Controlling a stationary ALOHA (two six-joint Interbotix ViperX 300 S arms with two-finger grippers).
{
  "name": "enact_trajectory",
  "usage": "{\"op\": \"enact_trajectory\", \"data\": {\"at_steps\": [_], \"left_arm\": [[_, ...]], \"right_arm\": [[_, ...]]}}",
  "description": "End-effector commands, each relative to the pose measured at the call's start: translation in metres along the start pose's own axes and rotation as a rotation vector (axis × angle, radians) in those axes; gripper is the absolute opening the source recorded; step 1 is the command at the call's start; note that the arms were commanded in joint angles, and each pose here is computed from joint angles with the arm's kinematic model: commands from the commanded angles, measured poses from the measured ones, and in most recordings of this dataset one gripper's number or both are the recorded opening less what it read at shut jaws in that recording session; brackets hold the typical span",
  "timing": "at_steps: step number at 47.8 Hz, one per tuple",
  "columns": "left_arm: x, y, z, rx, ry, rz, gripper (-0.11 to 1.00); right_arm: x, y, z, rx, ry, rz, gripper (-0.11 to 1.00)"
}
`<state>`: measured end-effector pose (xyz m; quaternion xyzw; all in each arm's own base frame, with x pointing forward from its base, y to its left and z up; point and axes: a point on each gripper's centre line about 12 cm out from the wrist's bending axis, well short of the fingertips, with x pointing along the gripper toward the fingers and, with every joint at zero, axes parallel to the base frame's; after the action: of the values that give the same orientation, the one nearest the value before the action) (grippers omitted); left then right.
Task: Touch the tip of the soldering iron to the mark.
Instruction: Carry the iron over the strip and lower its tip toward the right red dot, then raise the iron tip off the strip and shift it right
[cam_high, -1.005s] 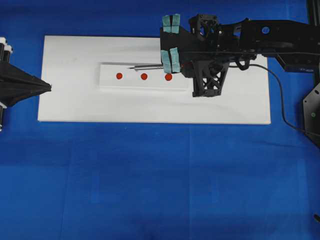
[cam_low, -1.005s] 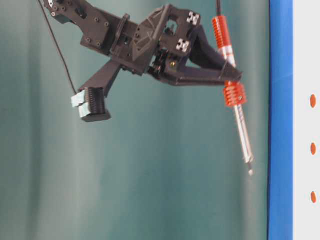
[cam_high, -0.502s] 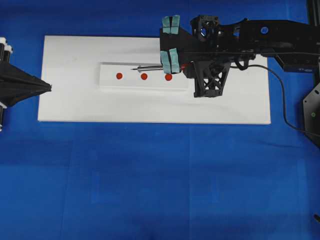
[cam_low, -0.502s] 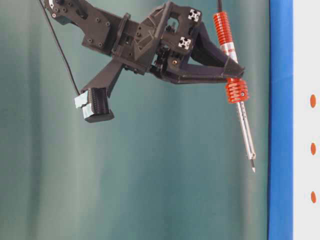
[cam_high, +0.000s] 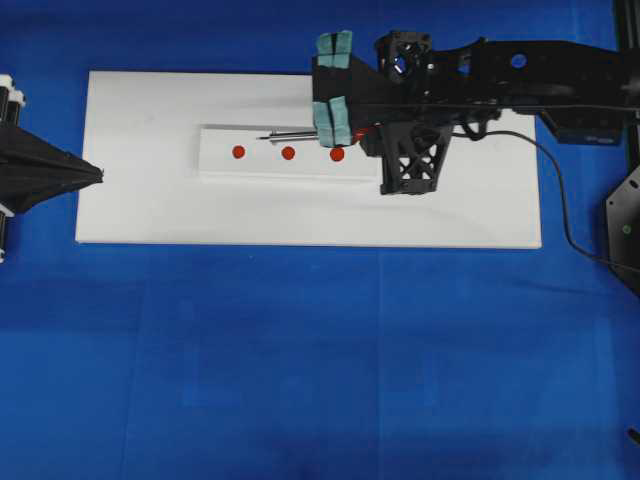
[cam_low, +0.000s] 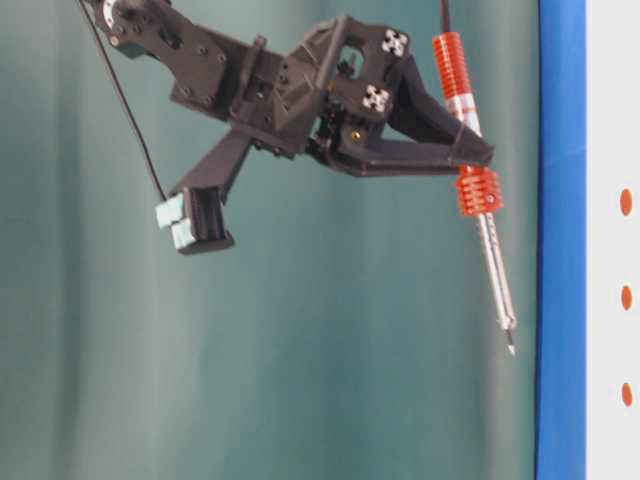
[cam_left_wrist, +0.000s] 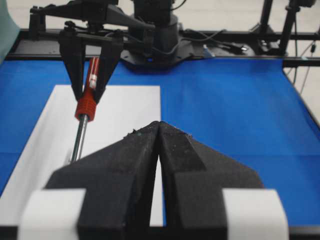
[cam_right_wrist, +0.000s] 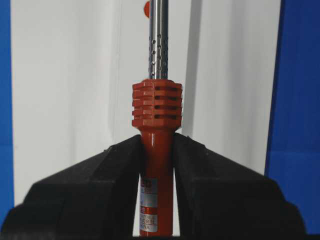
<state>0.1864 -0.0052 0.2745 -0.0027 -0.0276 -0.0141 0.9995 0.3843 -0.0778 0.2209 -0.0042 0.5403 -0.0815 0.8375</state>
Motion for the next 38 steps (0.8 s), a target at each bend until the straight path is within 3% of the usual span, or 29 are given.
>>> {"op": "enact_trajectory", "data": {"at_steps": [1,17,38], "left_arm": [[0.001,0.001,0.003,0.002,-0.009,0.003,0.0],[0.001,0.001,0.003,0.0,-0.009,0.003,0.0],[0.001,0.001,0.001,0.0,0.005,0.003,0.0]], "right_arm": [[-0.004,-0.001,0.014,0.005,-0.037,-0.001,0.06],[0.031,-0.004,0.027,0.002,0.011,-0.004,0.06],[0.062,-0.008,0.022,0.001,0.071,-0.004,0.06]]}}
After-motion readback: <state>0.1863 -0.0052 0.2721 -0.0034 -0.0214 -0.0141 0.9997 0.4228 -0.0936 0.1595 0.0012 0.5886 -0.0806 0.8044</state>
